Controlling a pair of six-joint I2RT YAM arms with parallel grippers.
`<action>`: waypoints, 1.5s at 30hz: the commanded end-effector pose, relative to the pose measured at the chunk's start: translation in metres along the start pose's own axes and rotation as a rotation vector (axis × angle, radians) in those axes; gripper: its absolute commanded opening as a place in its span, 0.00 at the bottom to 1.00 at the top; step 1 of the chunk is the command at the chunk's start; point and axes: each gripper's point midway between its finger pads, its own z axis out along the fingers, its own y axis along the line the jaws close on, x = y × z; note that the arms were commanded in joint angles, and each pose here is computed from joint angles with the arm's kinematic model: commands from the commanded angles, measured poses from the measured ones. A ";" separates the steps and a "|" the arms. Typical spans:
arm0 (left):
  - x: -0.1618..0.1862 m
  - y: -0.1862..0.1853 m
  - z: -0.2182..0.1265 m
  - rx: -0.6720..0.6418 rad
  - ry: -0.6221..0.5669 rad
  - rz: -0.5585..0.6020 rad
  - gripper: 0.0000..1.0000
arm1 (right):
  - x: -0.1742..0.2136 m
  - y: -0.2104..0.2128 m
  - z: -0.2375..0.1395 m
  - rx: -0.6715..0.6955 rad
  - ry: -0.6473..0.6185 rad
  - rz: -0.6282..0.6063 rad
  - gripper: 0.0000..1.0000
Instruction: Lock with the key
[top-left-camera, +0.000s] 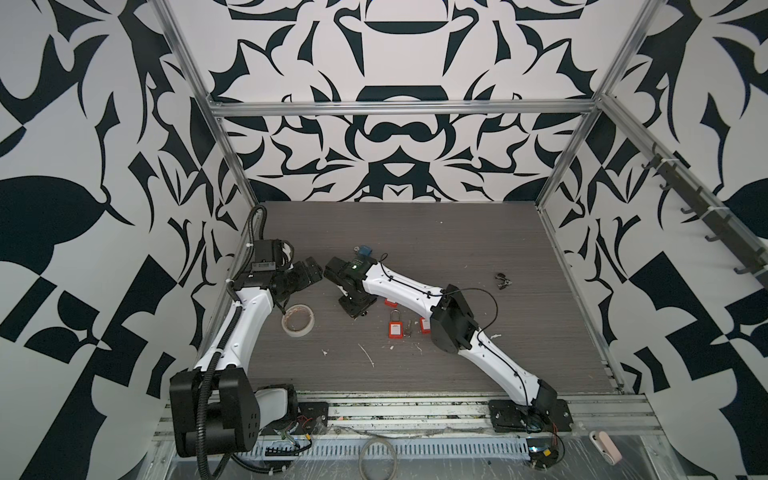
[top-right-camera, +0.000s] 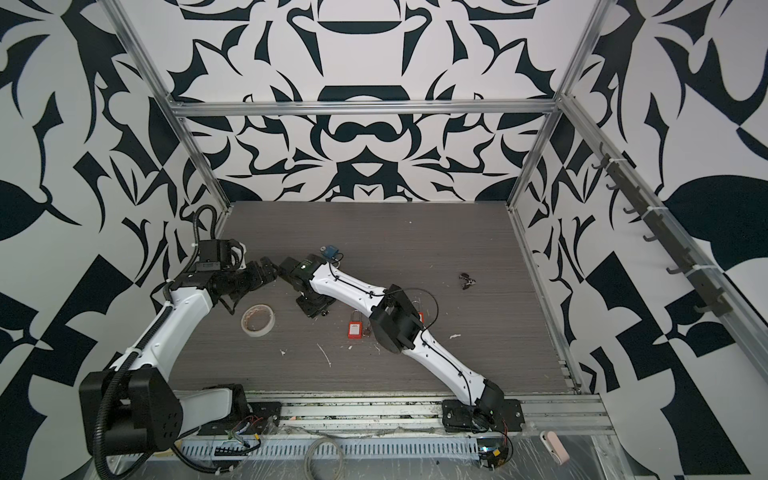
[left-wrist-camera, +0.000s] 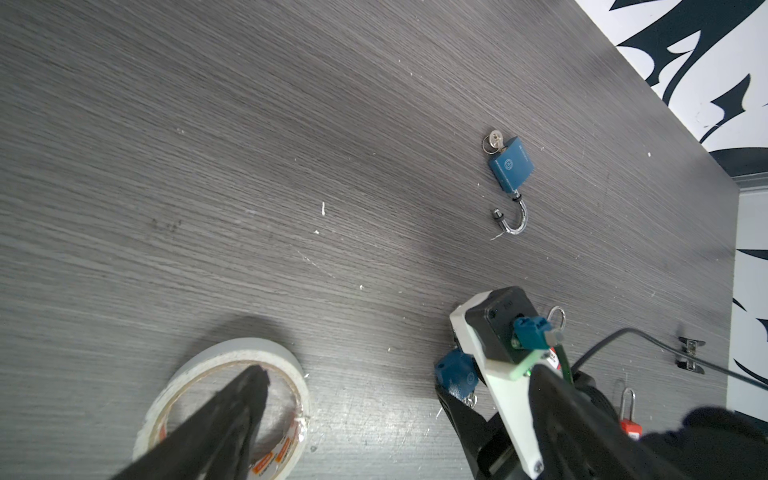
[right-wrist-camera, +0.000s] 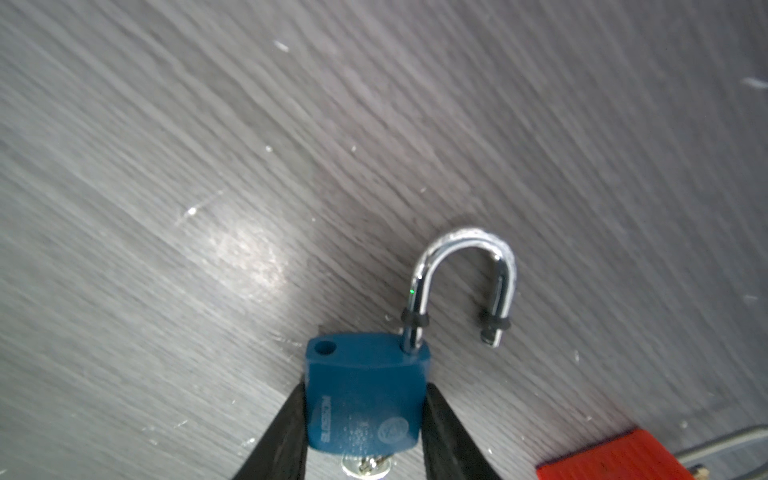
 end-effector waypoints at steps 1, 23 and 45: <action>0.005 0.003 -0.004 -0.008 0.006 0.000 1.00 | -0.008 0.002 -0.010 0.002 -0.035 -0.024 0.45; -0.009 -0.018 -0.014 0.093 -0.081 0.126 1.00 | -0.014 0.007 -0.088 -0.119 -0.260 -0.334 0.23; 0.015 -0.121 -0.027 0.587 -0.242 0.683 0.72 | 0.075 -0.082 -0.204 -0.406 -0.366 -0.617 0.23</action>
